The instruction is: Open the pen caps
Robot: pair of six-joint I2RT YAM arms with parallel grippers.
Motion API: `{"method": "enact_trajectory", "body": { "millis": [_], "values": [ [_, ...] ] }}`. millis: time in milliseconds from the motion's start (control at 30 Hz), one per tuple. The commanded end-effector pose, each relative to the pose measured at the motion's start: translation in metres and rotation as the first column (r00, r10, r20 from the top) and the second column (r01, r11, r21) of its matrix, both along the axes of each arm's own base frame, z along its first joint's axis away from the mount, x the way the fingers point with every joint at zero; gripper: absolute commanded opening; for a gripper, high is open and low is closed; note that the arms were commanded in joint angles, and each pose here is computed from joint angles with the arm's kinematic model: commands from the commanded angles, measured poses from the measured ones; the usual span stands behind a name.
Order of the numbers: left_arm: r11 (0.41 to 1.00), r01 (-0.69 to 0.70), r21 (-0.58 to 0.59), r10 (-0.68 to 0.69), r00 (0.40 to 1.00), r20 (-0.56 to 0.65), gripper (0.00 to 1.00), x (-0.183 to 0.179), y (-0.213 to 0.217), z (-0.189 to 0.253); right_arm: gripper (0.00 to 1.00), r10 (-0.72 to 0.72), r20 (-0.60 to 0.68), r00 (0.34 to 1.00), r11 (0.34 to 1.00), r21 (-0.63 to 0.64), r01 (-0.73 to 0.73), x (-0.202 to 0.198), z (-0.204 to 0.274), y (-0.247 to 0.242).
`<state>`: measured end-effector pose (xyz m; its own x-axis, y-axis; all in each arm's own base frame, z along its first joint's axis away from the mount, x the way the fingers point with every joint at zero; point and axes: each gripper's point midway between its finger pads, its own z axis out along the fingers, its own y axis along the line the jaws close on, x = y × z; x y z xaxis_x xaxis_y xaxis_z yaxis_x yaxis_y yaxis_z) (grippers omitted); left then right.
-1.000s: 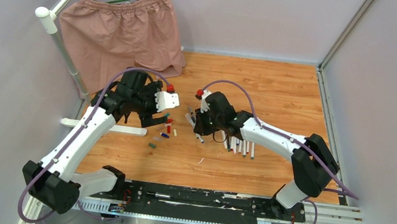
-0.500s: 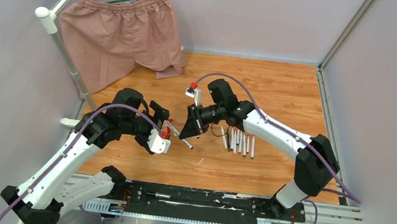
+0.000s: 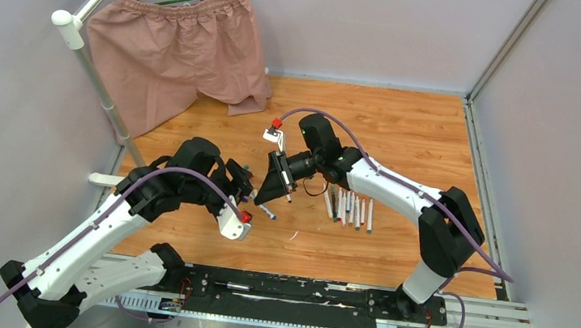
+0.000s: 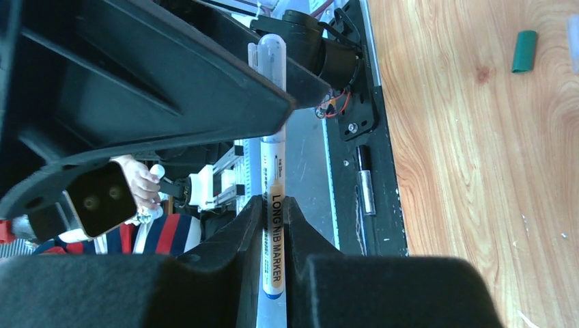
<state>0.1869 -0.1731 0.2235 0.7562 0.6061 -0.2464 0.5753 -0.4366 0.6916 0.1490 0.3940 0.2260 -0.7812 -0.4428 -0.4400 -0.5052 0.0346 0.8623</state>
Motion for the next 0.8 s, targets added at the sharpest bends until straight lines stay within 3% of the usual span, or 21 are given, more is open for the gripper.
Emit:
{"method": "enact_trajectory", "body": {
  "millis": [0,267,433,500,567,667,767],
  "values": [
    [0.998,-0.019,0.061,0.018,1.000,0.011,0.67,0.006,0.005,-0.008,0.00,0.030,-0.013,0.999,0.997,0.065,-0.029,0.003,0.022,0.006],
    [0.994,-0.068,0.091,0.067,0.998,0.009,0.41,0.015,0.009,-0.010,0.00,0.034,-0.026,0.999,0.998,0.059,-0.033,0.001,0.019,0.003],
    [0.993,-0.106,0.060,0.107,0.994,-0.016,0.14,0.017,0.007,-0.003,0.00,0.027,-0.029,0.999,0.999,0.046,-0.026,0.000,0.013,0.003],
    [0.992,-0.118,0.036,0.119,0.992,-0.035,0.01,0.016,0.005,0.000,0.21,-0.003,-0.010,1.000,0.999,0.032,0.003,0.004,0.011,0.004],
    [0.991,-0.130,0.019,0.130,0.990,-0.048,0.00,0.015,0.004,0.003,0.35,-0.040,0.025,0.999,0.999,-0.004,0.040,0.008,0.008,0.003],
    [0.988,-0.152,0.004,0.152,0.986,-0.065,0.00,0.015,0.003,0.007,0.43,-0.065,0.061,0.996,0.997,-0.029,0.067,0.011,0.006,0.007],
    [0.985,-0.174,0.000,0.173,0.981,-0.086,0.00,0.016,0.002,0.006,0.45,-0.077,0.075,0.994,0.996,-0.036,0.079,0.012,0.005,0.012]
  ]
}}
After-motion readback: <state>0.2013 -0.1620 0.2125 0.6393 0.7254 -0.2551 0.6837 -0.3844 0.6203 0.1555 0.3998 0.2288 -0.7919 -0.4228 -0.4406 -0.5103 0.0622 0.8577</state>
